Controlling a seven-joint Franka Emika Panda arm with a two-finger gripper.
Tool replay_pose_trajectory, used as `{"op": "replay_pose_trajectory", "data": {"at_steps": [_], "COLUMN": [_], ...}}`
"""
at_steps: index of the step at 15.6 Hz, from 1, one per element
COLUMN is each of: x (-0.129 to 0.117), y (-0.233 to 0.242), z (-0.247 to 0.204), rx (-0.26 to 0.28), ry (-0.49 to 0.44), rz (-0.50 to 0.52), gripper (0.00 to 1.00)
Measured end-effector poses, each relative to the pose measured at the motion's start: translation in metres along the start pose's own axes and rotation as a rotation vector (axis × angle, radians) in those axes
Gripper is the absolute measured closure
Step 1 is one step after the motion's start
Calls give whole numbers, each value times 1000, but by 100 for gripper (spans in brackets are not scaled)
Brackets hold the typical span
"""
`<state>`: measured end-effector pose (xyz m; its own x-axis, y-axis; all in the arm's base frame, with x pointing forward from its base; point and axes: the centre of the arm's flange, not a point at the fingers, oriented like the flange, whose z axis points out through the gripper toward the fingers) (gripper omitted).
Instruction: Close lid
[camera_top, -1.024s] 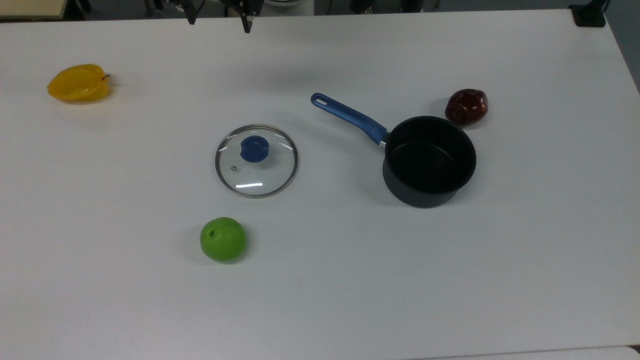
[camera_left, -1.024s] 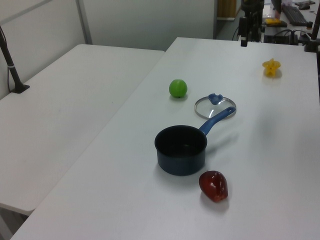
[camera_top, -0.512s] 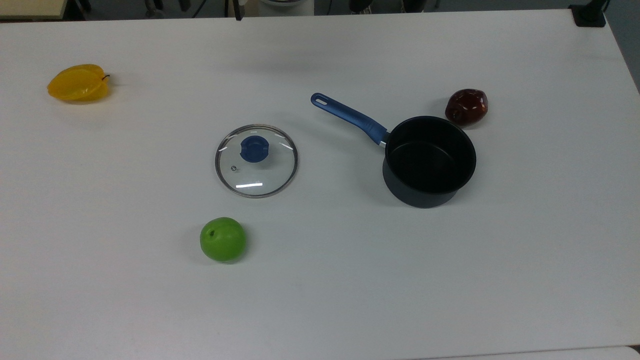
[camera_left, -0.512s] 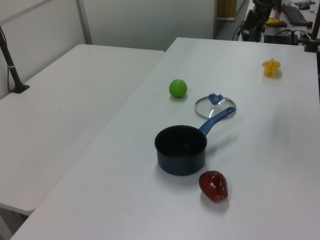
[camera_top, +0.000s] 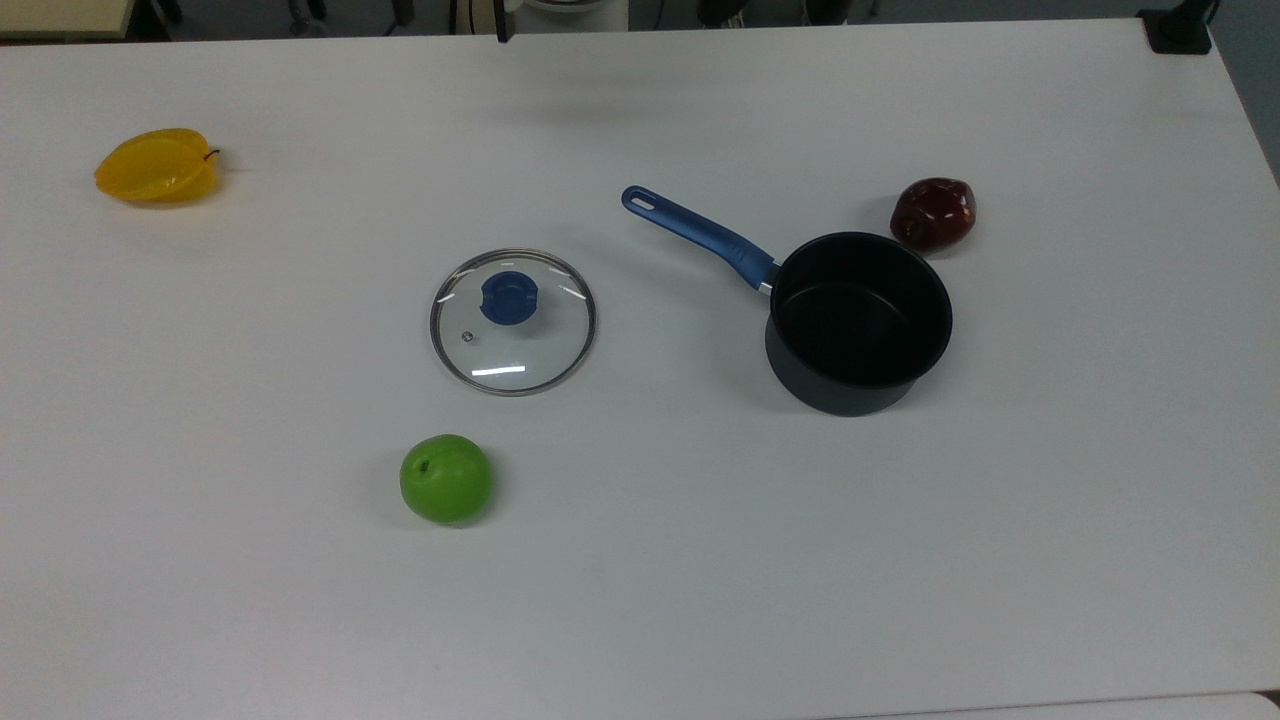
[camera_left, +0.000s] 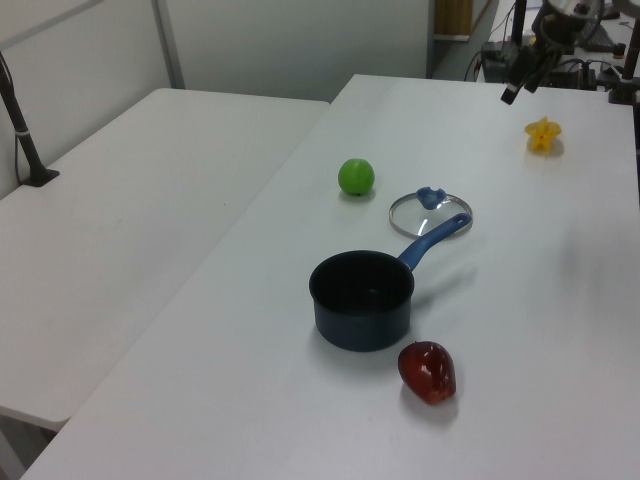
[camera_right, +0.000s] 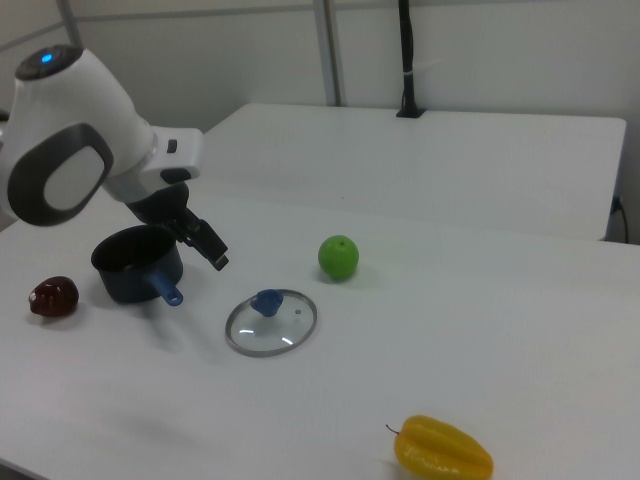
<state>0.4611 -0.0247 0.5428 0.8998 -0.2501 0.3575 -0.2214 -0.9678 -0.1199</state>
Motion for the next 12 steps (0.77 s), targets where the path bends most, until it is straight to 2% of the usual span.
{"op": "replay_pose_trajectory", "data": {"at_steps": [4,8,12], "x": [-6,-1,6], "y": [-2,-5,-15], "z": [19,36,89], "rx": [12,20,24], "ry": [61,110,140], "rz": [-3,-8,-25], "gripper": [0,0,0]}}
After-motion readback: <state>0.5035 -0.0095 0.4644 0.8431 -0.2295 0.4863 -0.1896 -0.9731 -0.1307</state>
